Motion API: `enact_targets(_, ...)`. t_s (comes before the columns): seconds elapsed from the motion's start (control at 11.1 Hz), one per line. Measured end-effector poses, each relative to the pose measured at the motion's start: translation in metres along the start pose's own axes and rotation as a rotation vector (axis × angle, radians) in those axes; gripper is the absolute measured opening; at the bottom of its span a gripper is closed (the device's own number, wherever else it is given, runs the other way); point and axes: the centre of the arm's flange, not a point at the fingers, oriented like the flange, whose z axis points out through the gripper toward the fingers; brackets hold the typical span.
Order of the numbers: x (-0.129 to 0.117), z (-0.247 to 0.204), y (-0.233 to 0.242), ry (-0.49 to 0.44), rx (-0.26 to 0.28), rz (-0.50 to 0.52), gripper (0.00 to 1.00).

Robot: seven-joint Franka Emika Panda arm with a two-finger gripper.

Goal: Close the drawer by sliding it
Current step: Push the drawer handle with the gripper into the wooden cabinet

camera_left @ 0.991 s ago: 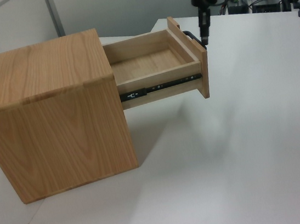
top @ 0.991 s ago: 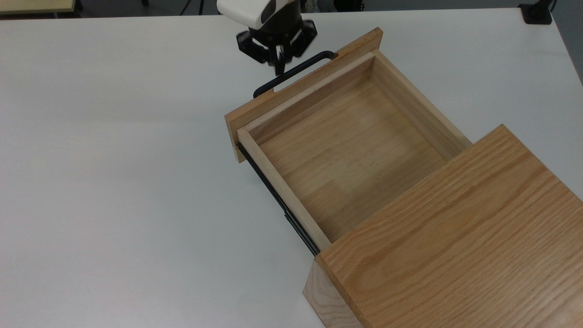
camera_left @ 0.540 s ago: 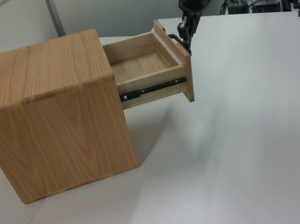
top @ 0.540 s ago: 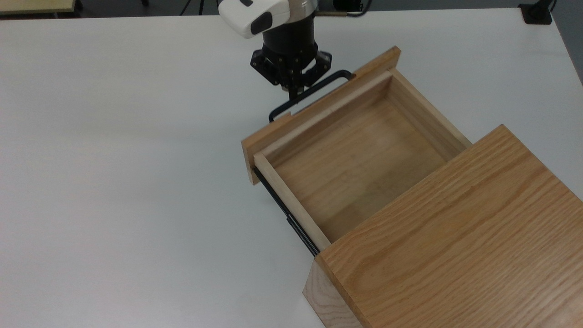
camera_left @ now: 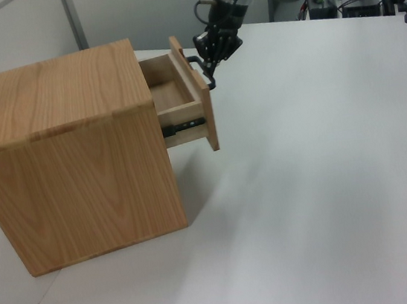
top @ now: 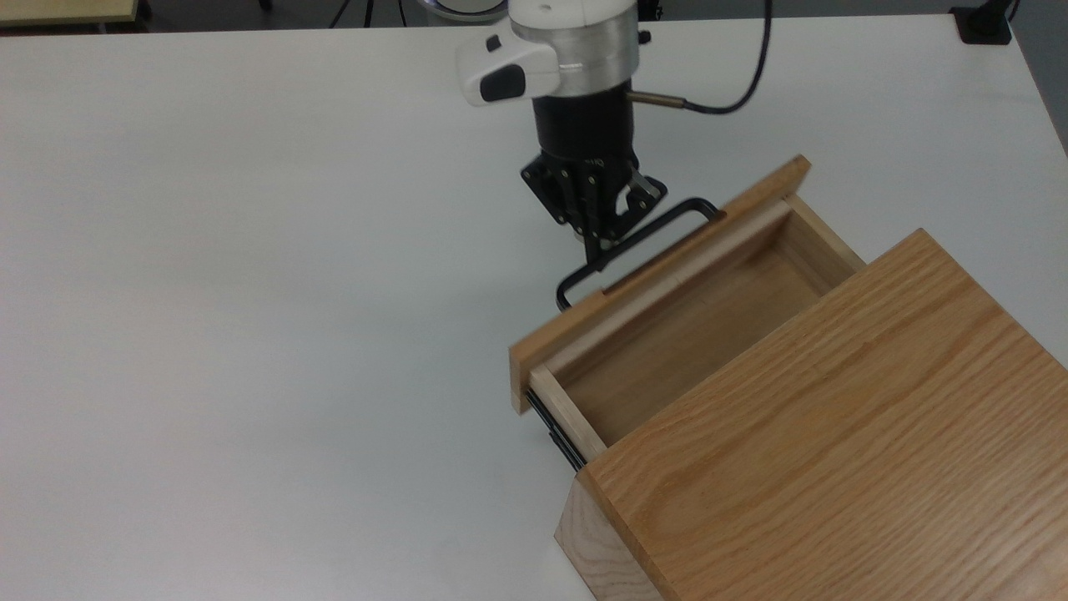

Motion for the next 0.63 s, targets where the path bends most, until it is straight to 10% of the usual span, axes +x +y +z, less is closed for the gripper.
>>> enact_targets(0.63, -0.012, 0.037, -0.040, 0.118, 0.196, 0.146, 0.00)
